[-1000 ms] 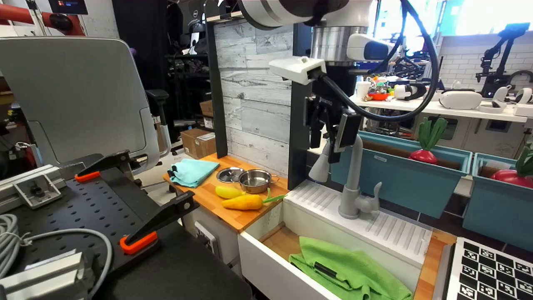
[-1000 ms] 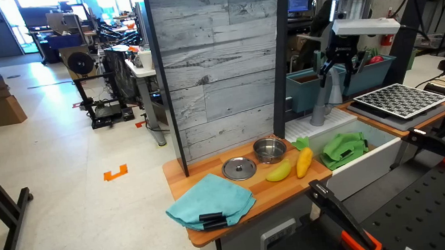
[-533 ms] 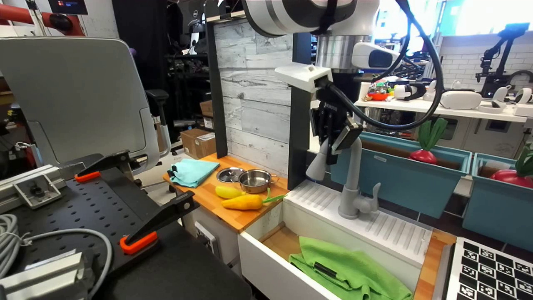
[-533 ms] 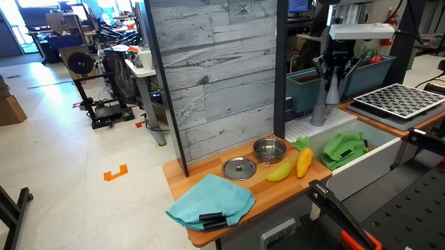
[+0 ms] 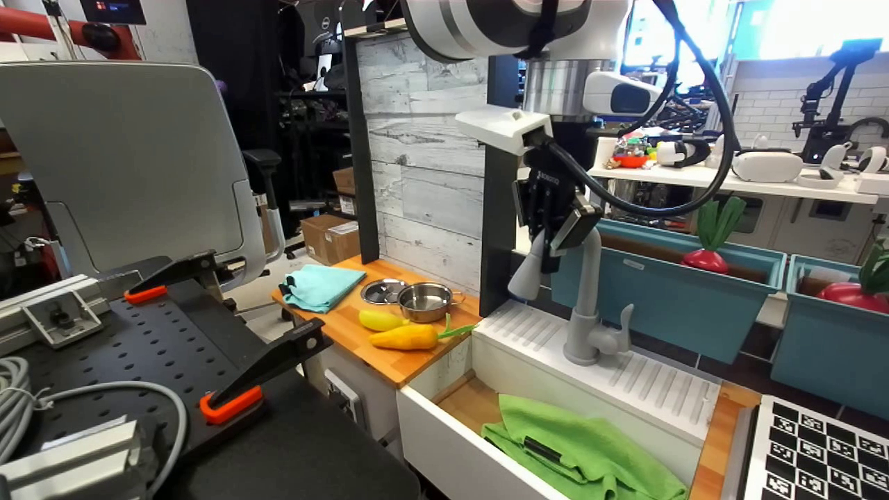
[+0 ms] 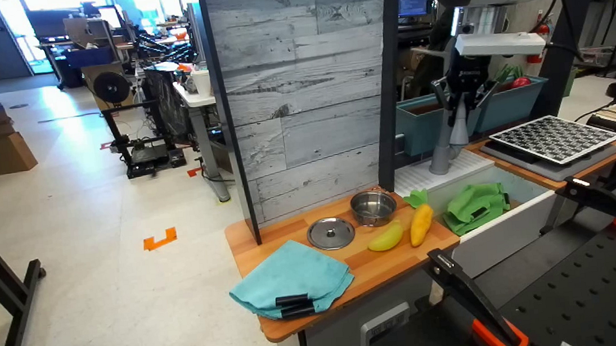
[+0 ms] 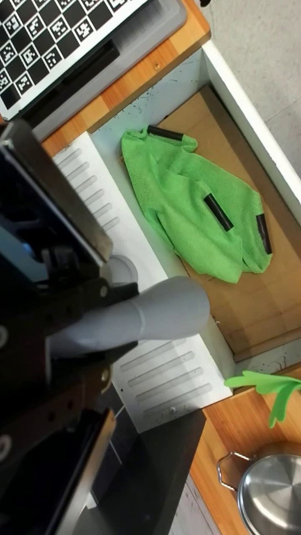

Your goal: Turn the faucet to the left

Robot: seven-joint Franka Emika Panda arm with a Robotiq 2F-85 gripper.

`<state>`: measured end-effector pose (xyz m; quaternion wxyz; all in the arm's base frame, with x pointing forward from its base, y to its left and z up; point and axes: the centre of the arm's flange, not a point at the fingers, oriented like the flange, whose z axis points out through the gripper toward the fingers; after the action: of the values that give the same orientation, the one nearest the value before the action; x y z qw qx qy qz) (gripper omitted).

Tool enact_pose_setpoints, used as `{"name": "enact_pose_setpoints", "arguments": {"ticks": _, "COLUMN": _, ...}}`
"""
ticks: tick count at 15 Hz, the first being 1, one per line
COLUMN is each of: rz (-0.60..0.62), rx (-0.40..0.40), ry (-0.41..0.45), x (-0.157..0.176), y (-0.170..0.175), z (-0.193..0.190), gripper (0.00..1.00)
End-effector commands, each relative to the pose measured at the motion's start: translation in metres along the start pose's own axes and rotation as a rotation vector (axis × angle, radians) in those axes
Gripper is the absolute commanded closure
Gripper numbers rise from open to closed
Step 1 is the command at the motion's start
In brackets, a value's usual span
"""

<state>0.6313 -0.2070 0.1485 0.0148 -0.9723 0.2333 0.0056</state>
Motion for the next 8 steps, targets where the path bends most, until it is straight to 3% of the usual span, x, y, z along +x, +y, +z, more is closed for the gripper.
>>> {"name": "enact_pose_setpoints", "arguments": {"ticks": 1, "rz": 0.009, "rx": 0.075, "ry": -0.039, "x": -0.011, "y": -0.034, "z": -0.010, "gripper": 0.94}}
{"name": "enact_pose_setpoints", "arguments": {"ticks": 2, "rz": 0.014, "rx": 0.079, "ry": -0.041, "x": -0.010, "y": -0.035, "z": -0.011, "gripper": 0.94}}
{"name": "enact_pose_setpoints", "arguments": {"ticks": 3, "rz": 0.021, "rx": 0.089, "ry": -0.044, "x": -0.009, "y": -0.039, "z": -0.015, "gripper": 0.63}}
{"name": "enact_pose_setpoints", "arguments": {"ticks": 4, "rz": 0.021, "rx": 0.096, "ry": -0.043, "x": -0.010, "y": -0.041, "z": -0.017, "gripper": 0.50}}
{"name": "enact_pose_setpoints", "arguments": {"ticks": 8, "rz": 0.035, "rx": 0.149, "ry": -0.035, "x": -0.013, "y": -0.058, "z": -0.025, "gripper": 0.23}}
